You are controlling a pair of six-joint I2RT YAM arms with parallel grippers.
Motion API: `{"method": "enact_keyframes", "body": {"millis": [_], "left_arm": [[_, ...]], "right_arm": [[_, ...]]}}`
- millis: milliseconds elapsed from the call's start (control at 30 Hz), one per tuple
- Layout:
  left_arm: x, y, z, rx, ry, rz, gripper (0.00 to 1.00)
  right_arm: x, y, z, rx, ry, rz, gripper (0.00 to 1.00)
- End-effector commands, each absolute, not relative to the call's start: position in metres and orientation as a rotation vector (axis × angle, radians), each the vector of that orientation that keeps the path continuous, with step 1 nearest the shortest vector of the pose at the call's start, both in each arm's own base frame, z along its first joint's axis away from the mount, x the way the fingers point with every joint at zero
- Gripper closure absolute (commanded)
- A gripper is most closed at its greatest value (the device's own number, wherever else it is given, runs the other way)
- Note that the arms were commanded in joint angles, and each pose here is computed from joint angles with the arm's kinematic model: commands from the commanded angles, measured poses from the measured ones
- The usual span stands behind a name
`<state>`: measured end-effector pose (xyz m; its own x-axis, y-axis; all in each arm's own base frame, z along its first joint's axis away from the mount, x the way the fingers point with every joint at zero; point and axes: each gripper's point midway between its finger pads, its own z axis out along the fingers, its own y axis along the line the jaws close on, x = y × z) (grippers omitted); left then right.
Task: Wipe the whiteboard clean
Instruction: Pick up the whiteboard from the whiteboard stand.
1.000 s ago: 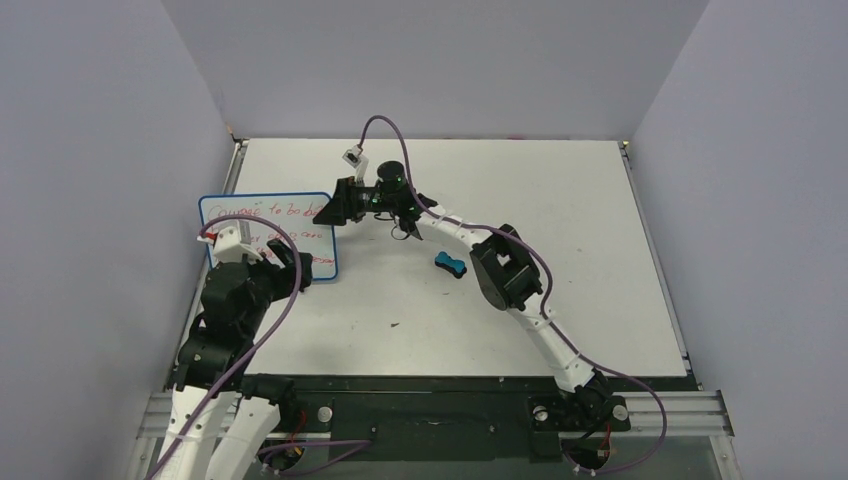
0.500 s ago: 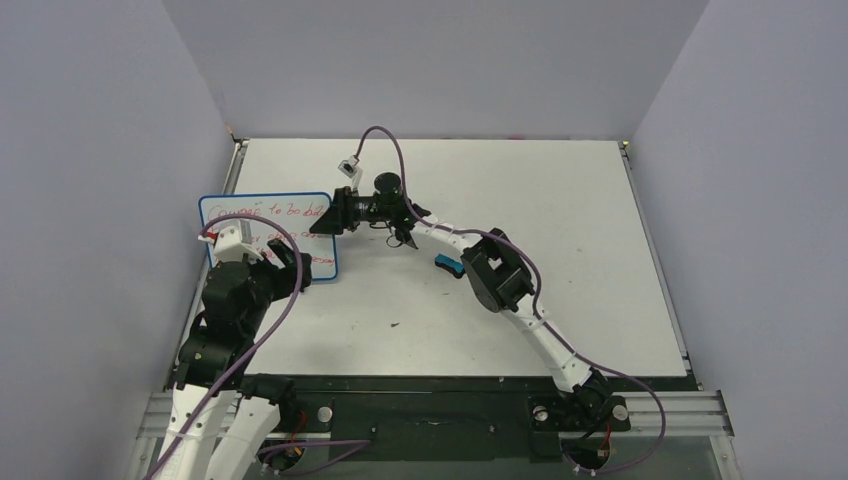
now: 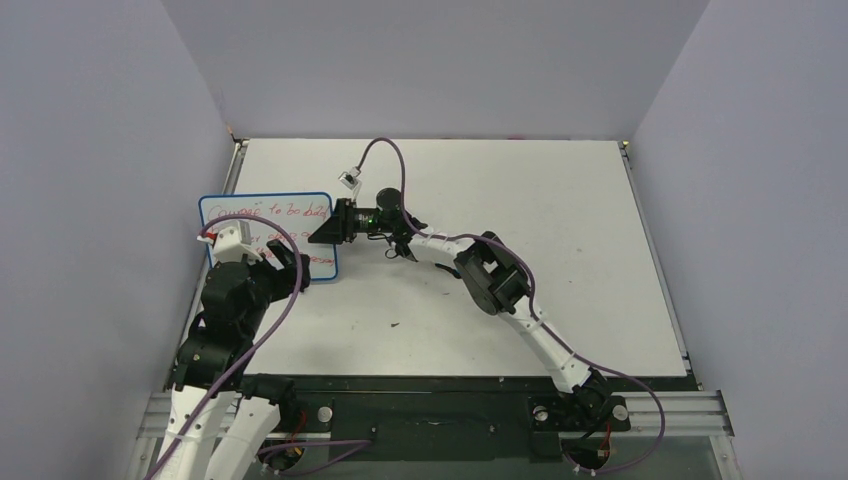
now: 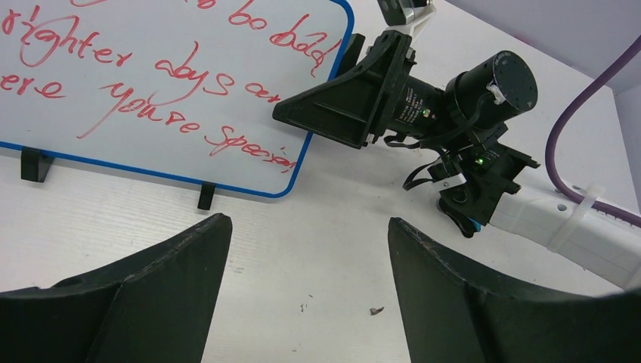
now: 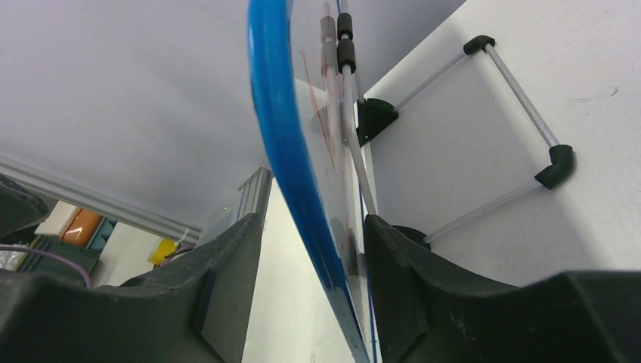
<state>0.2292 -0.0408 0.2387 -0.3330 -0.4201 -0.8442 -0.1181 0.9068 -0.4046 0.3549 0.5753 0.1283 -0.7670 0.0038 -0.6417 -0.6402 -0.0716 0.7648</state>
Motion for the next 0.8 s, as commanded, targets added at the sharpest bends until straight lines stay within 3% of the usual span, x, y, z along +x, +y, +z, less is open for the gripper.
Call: {"method": "enact_keyframes", "body": {"millis": [0, 767], "left_arm": [[0.23, -0.038, 0.262, -0.378, 1.845, -0.315, 0.27], [0.227, -0.037, 0.264, -0.377, 1.841, -0.313, 0.27]], "right_arm": [[0.355, 0.575, 0.147, -0.709, 1.628, 1.91, 0.52], [0.35, 0.578, 0.12, -0.702, 1.714, 1.872, 0.71]]}}
